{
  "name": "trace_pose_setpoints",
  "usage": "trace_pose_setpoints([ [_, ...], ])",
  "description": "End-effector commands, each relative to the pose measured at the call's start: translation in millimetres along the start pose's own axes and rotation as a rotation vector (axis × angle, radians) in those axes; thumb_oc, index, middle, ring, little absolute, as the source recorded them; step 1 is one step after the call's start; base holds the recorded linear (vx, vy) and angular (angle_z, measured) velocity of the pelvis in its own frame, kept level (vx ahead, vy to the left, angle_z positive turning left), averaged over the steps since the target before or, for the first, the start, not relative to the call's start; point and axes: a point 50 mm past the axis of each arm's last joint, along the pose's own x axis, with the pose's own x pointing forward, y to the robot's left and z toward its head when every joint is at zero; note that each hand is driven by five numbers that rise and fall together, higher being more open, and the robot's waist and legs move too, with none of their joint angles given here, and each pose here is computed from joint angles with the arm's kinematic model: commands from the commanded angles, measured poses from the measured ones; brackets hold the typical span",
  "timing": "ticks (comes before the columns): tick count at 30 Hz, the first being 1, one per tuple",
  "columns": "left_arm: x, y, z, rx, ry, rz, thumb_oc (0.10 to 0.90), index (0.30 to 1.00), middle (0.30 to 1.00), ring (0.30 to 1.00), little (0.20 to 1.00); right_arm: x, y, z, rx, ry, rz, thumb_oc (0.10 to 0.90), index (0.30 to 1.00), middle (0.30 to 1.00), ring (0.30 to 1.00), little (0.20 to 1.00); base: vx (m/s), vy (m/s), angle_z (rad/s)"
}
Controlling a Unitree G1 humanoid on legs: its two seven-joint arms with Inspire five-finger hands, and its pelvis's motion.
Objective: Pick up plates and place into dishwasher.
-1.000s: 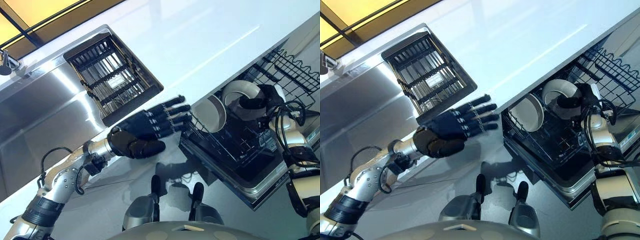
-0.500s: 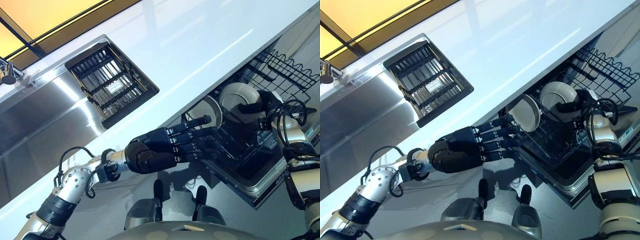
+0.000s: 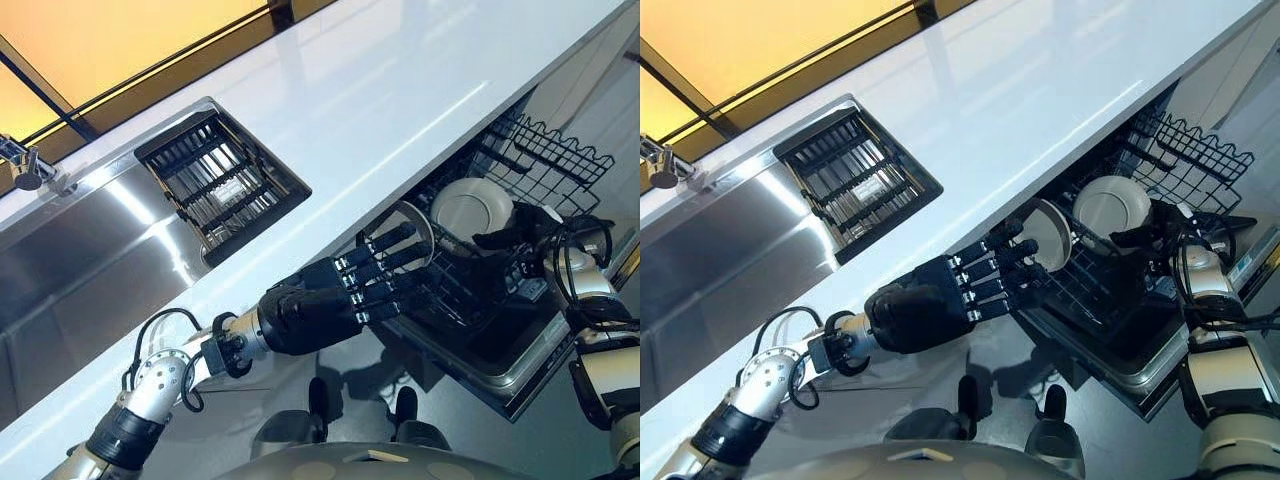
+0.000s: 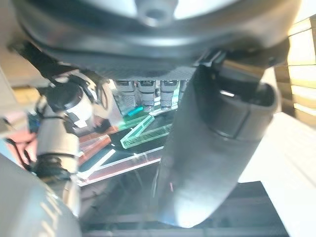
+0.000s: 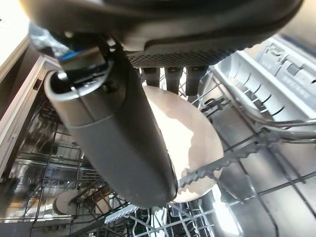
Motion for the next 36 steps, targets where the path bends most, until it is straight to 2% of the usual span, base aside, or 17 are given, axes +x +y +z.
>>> trace_pose_setpoints([
  [1,7,-9,-14,-0.148,-0.048,-0.233,0.800,0.900,0.900,0.900,0.900,-1,-21,37,-0.012,-0.158,-0.083,0.800,0.900,0.900,0.900,0.900,-0.01,-0.035,0.04],
  [4,5,-6,-24,-0.261,-0.066,-0.325,0.800,0.900,0.900,0.900,0.900,0,-25,39,-0.028,-0.157,-0.092,0.800,0.900,0.900,0.900,0.900,-0.01,-0.023,0.02],
  [8,-2,4,-38,-0.327,-0.031,-0.353,0.800,0.900,0.900,0.900,0.900,1,-23,48,-0.073,-0.159,-0.105,0.800,0.900,0.900,0.900,0.900,0.00,0.000,0.00],
  [14,-28,24,-71,-0.351,0.119,-0.261,0.800,0.900,0.900,0.900,0.900,0,-38,47,-0.142,-0.131,-0.165,0.800,0.900,0.900,0.900,0.900,0.00,0.004,-0.01],
  [17,-52,33,-85,-0.396,0.157,-0.205,0.800,0.900,0.900,0.900,0.900,-2,-47,47,-0.148,-0.113,-0.195,0.800,0.900,0.900,0.900,0.900,0.01,0.038,-0.03],
  [24,-97,44,-108,-0.471,0.079,-0.070,0.800,0.900,0.900,0.900,0.900,-3,-52,50,-0.136,-0.101,-0.209,0.800,0.900,0.900,0.900,0.900,0.01,0.014,-0.05],
  [30,-131,57,-125,-0.443,-0.069,0.155,0.800,0.900,0.900,0.900,0.900,-7,-50,58,-0.100,-0.175,-0.223,0.800,0.900,0.900,0.900,0.900,0.01,-0.005,-0.07],
  [36,-177,74,-130,-0.242,0.005,0.591,0.800,0.900,0.900,0.900,0.900,-22,-57,79,-0.006,-0.359,-0.346,0.800,0.900,0.900,0.900,0.900,0.00,-0.006,-0.01],
])
